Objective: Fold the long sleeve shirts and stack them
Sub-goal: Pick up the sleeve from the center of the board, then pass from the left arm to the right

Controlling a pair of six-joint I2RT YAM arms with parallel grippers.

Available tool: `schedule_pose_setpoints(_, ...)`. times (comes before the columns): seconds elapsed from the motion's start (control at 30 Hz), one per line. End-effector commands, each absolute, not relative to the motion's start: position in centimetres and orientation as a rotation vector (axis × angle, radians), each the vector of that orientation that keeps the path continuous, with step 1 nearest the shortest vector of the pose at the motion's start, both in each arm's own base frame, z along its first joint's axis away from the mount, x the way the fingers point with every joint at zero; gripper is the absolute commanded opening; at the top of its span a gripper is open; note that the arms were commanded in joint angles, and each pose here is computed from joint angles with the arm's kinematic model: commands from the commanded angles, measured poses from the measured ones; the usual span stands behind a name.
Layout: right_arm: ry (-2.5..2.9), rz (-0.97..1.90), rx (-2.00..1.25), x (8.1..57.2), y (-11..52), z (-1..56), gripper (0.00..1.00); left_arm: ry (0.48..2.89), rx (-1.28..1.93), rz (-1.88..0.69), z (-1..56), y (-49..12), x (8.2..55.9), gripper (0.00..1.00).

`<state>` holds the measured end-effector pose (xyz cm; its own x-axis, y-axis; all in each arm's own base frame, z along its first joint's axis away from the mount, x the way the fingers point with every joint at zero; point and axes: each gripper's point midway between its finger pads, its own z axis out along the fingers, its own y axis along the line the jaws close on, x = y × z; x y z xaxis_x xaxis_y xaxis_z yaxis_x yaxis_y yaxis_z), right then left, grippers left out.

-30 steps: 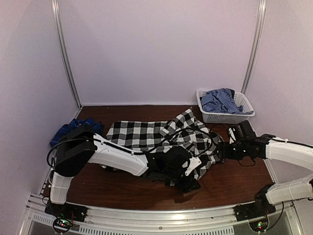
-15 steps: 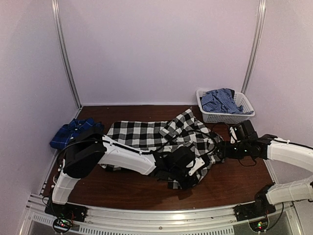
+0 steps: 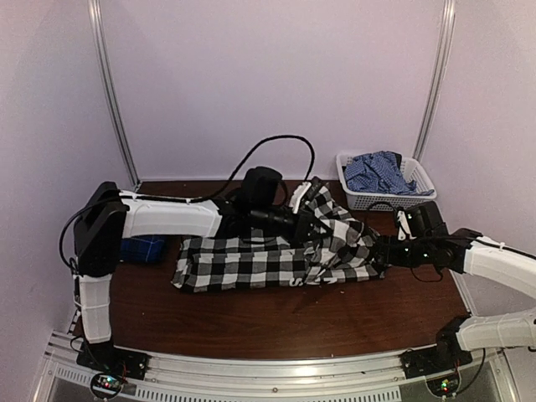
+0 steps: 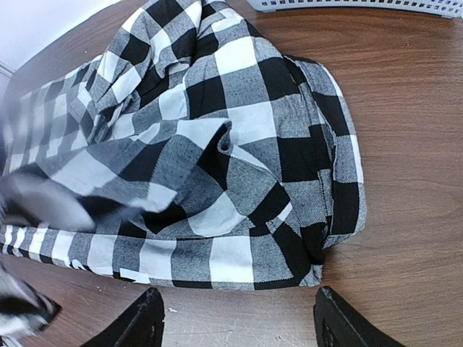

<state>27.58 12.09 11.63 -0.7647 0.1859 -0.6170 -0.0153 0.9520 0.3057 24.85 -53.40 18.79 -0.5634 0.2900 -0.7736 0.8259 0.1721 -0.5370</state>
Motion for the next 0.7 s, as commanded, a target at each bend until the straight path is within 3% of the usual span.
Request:
schedule_pose_setpoints(0.0,2.376,0.412,0.106,28.2,12.4,13.5,0.72,1.806,0.931,-1.623,25.4,-51.7,28.1,0.0)
schedule_pose_setpoints(0.33,2.387,0.447,0.093,27.9,12.9,12.4,0.72,1.742,0.771,-1.76,28.8,-49.7,34.1,0.0)
schedule_pose_setpoints(0.67,2.346,0.54,0.079,28.1,14.0,13.0,0.73,1.781,0.775,-1.842,27.5,-52.0,35.5,0.0)
